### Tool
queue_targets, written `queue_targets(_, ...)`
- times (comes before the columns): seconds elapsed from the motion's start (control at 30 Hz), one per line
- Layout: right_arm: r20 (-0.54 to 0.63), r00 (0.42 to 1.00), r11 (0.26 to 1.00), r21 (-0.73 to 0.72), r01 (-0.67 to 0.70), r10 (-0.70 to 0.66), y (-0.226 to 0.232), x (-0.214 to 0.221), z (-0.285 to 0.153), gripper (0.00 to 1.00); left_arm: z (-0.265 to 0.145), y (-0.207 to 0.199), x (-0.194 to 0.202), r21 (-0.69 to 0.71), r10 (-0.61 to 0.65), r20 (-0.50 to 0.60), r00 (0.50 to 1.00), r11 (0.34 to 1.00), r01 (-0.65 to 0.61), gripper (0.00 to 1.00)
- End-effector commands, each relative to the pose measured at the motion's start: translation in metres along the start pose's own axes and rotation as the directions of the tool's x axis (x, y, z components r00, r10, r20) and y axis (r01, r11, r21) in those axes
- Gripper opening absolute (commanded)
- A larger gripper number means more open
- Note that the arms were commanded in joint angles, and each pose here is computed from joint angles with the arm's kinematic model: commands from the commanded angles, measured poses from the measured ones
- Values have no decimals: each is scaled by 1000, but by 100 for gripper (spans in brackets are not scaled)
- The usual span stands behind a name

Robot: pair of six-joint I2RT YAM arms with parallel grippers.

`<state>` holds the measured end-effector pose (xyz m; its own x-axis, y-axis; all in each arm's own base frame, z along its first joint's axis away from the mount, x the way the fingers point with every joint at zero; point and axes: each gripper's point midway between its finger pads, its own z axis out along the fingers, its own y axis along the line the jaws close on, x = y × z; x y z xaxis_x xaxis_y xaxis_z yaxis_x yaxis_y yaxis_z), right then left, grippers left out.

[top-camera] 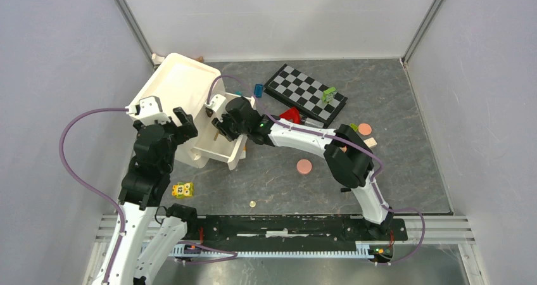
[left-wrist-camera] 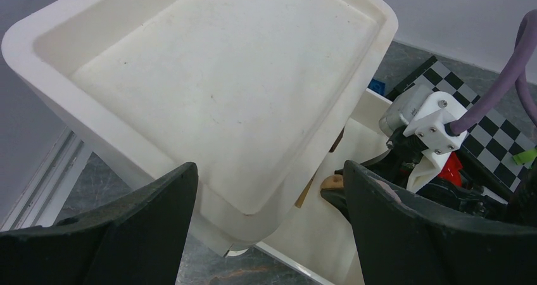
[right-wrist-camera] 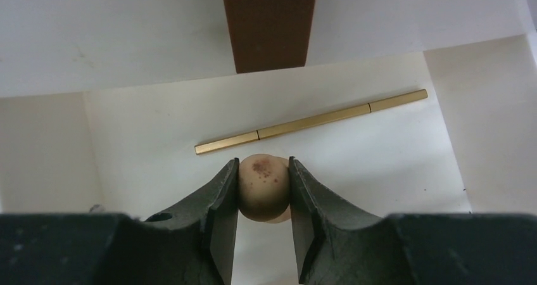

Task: Organize the makeup
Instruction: Place the makeup tool in the drawer.

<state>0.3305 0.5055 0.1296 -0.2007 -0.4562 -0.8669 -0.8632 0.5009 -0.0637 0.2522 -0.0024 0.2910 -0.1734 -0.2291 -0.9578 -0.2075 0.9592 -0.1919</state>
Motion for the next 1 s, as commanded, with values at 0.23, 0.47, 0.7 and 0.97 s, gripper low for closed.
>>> queue_targets(0.23, 34, 999, 1000, 29, 1, -2, -12, -19, 0, 56, 0, 5, -5, -29, -10, 21, 1000, 1000, 10, 91)
queue_targets(0.47, 94, 996, 999, 37, -14, 11, -14, -49, -18, 68, 0, 5, -4, -30, -9, 17, 1000, 1000, 10, 91)
queue_targets(0.7, 220, 975, 995, 95, -39, 17, -32, -107, -69, 84, -2, 8, -6, -37, -12, 26, 1000, 999, 13, 91)
queue_targets(0.97, 317, 948, 976, 197, -92, 26, -63, -123, -149, 85, -2, 8, -6, -39, -15, 27, 1000, 999, 16, 91)
